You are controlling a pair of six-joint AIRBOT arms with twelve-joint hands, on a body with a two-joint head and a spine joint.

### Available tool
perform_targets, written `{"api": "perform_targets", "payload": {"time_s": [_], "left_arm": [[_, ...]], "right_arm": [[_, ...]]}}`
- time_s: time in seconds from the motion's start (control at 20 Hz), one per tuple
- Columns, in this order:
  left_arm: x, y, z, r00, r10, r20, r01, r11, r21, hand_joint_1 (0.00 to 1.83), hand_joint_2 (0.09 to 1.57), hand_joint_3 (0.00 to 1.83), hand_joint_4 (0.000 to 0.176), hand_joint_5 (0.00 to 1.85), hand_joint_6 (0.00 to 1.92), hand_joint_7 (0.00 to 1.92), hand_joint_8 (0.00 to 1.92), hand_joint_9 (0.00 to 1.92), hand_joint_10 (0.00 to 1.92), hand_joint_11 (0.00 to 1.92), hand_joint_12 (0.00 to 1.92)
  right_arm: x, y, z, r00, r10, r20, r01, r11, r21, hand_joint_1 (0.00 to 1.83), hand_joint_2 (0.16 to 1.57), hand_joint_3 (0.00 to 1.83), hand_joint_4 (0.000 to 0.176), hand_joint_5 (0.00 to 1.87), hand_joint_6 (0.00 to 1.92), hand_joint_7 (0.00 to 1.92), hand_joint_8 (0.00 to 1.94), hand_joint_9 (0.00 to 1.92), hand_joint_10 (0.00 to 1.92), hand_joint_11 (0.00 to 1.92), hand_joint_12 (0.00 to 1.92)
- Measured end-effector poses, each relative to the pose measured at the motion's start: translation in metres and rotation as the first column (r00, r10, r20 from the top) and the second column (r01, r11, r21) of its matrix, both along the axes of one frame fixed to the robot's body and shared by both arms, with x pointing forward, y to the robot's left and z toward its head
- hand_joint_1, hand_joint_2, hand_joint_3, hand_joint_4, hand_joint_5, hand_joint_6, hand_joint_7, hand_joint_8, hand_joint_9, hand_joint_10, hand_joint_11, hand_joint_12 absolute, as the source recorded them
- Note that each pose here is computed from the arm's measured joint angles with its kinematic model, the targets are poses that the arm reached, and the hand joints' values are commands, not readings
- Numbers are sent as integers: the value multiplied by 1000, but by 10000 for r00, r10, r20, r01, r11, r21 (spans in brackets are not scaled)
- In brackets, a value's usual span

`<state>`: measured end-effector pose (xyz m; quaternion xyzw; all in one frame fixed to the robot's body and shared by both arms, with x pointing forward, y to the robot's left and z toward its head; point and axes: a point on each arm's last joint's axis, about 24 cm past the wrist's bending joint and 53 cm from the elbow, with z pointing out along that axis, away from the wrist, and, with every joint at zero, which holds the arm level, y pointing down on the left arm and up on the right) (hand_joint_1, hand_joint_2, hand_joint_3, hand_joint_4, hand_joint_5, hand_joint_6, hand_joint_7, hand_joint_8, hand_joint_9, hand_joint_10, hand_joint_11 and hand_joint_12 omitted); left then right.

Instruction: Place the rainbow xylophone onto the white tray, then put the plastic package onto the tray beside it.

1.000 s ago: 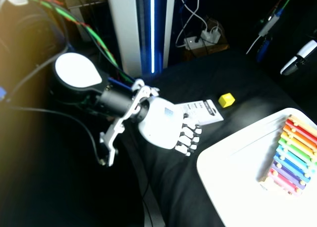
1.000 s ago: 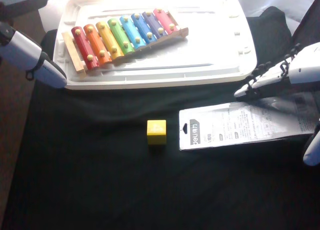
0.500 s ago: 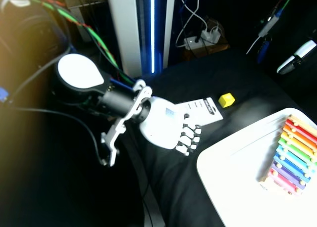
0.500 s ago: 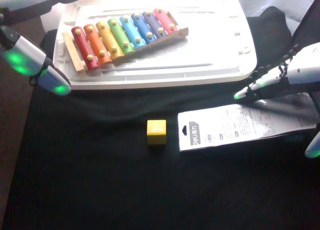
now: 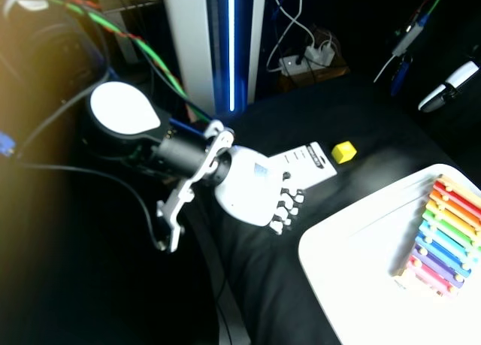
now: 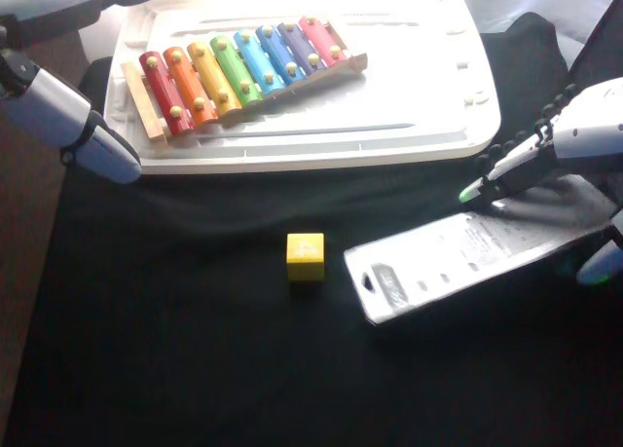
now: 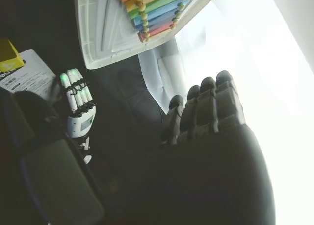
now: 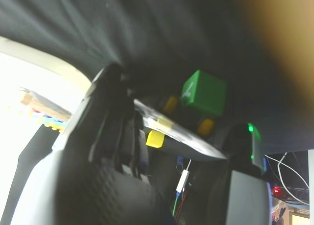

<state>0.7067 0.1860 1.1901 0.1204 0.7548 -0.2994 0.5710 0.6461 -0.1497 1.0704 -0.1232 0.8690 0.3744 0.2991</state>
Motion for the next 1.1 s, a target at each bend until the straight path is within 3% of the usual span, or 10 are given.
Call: {"api": "perform_targets", "payload": {"time_s": [0.05, 0.1, 0.15, 0.25, 0.35, 0.45, 0.65, 0.8, 0.9, 1.1], "left_arm": [[0, 0, 0, 10000, 5, -4, -5, 10000, 4, 896, 641, 7, 59, 0, 0, 0, 0, 0, 0, 0, 0], [0, 1, -1, 10000, 15, -13, -15, 10000, 28, 898, 643, 8, 58, 0, 0, 0, 0, 0, 0, 0, 0], [0, 2, -3, 10000, 47, -45, -47, 10000, 28, 894, 641, 7, 58, 0, 0, 0, 0, 0, 0, 0, 0], [0, 3, -6, 9999, 72, -101, -71, 9999, 76, 882, 650, 9, 51, 0, 0, 0, 0, 0, 0, 0, 0], [0, 2, -5, 9999, 69, -103, -69, 10000, 39, 888, 652, 8, 63, 0, 0, 0, 0, 0, 0, 0, 0], [-1, 2, -6, 9999, 66, -125, -65, 10000, 59, 886, 659, 9, 41, 0, 0, 0, 0, 0, 0, 0, 0], [-1, 2, -7, 9999, 68, -125, -67, 10000, 64, 883, 661, 7, 79, 0, 0, 0, 0, 0, 0, 0, 0], [-1, 2, -8, 9999, 51, -148, -50, 10000, 76, 906, 639, 0, 88, 0, 0, 0, 0, 0, 0, 0, 0], [-1, 0, -11, 9998, 31, -206, -29, 9999, 118, 905, 638, 0, 93, 0, 0, 0, 0, 0, 0, 0, 0], [-2, 0, -12, 9998, 24, -219, -21, 9999, 123, 913, 626, 0, 101, 0, 0, 0, 0, 0, 0, 0, 0]], "right_arm": [[1, 0, 1, 10000, -33, -6, 33, 10000, 41, 1085, 1123, 12, 0, 736, 30, 947, 162, 892, 725, 728, 1242], [1, 0, 1, 10000, -42, -21, 42, 10000, 67, 1200, 1165, 4, 0, 818, 927, 891, 963, 894, 1018, 783, 1445], [1, 1, 1, 10000, -51, -29, 51, 9999, 90, 1128, 1198, 2, 0, 804, 1175, 875, 1132, 939, 1373, 888, 1638], [0, 3, 1, 9999, -29, -109, 30, 9999, 141, 1110, 1211, 1, 0, 795, 1245, 888, 1351, 1018, 1630, 1039, 1753], [0, 3, 1, 9999, -48, -123, 51, 9998, 175, 1106, 1218, 0, 0, 784, 1263, 869, 1098, 1007, 1481, 1038, 1688], [0, 3, 1, 9999, -42, -128, 45, 9998, 176, 1100, 1231, 2, 0, 760, 1297, 880, 1555, 1064, 1783, 1122, 1868], [0, 4, 2, 9998, -79, -162, 84, 9996, 276, 1111, 1217, 0, 0, 785, 1261, 918, 1765, 1134, 1894, 1195, 1919], [2, 4, 6, 9996, -201, -208, 210, 9987, 469, 1244, 1148, 0, 0, 887, 1085, 939, 1118, 1120, 1099, 1018, 1545], [4, 4, 11, 9996, -255, -82, 260, 9975, 651, 1165, 1135, 0, 0, 935, 1031, 1033, 1893, 1268, 1884, 1316, 1906], [11, 6, 23, 9988, -413, 261, 383, 9934, 1078, 1165, 1126, 0, 0, 955, 1001, 1025, 1920, 1255, 1921, 1311, 1921]]}}
